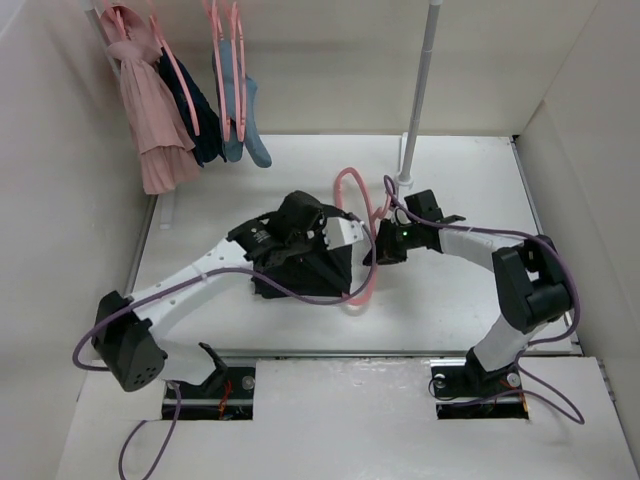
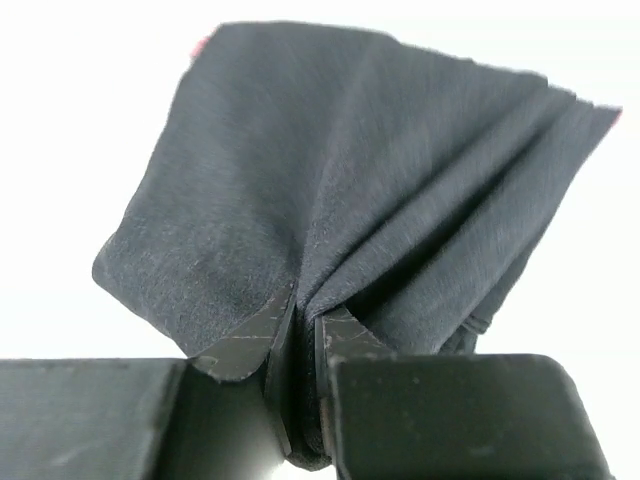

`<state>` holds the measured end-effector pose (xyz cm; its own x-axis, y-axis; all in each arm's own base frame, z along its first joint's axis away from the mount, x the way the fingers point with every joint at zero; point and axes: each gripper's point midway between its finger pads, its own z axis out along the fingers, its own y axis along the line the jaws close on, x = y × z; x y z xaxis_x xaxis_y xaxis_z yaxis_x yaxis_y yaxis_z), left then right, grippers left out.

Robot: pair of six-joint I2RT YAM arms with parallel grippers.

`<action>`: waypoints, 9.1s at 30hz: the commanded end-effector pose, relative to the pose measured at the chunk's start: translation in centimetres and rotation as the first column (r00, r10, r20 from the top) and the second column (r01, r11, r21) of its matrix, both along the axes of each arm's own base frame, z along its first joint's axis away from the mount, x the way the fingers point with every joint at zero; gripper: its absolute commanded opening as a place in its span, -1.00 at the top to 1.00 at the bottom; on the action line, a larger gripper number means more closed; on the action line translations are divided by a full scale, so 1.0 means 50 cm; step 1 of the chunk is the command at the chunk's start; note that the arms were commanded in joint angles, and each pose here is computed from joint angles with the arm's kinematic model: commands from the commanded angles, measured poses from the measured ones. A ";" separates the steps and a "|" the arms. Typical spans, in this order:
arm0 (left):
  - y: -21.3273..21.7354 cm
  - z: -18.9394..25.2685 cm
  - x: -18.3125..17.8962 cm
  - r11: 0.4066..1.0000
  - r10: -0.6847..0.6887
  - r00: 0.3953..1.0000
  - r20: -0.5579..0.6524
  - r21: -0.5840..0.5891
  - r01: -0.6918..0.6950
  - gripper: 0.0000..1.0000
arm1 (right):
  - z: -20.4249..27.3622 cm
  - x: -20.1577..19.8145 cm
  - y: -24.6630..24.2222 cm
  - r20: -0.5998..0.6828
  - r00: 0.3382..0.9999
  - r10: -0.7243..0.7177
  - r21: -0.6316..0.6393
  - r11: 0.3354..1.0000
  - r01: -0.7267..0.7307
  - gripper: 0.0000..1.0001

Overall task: Place the trousers on the hanger
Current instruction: Place the trousers on the hanger, then place the hanger at the clothesline.

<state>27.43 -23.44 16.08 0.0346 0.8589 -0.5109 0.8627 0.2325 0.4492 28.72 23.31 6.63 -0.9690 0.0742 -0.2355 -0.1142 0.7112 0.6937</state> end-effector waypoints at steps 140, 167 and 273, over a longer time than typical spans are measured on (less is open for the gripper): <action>-0.069 0.471 -0.031 0.484 -0.281 0.676 -0.681 -0.709 -0.513 1.00 | 0.529 0.178 0.234 0.950 0.300 -0.088 -0.010 0.951 0.310 1.00; -0.081 0.489 -0.041 0.470 -0.375 0.647 -0.664 -0.738 -0.485 1.00 | 0.774 0.309 0.189 0.898 0.098 -0.429 0.384 0.872 0.303 1.00; 0.016 0.608 0.257 0.301 0.051 0.902 -0.428 -0.855 -0.423 -1.00 | 0.554 0.064 -0.043 0.931 0.317 -0.182 0.074 0.944 0.323 -0.72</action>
<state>41.77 -25.21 43.63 -0.5319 -0.2760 -0.8006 0.6949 0.3982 -0.5989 32.57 21.46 32.45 -0.1081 0.1455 -0.9834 -0.4070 0.8960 0.1773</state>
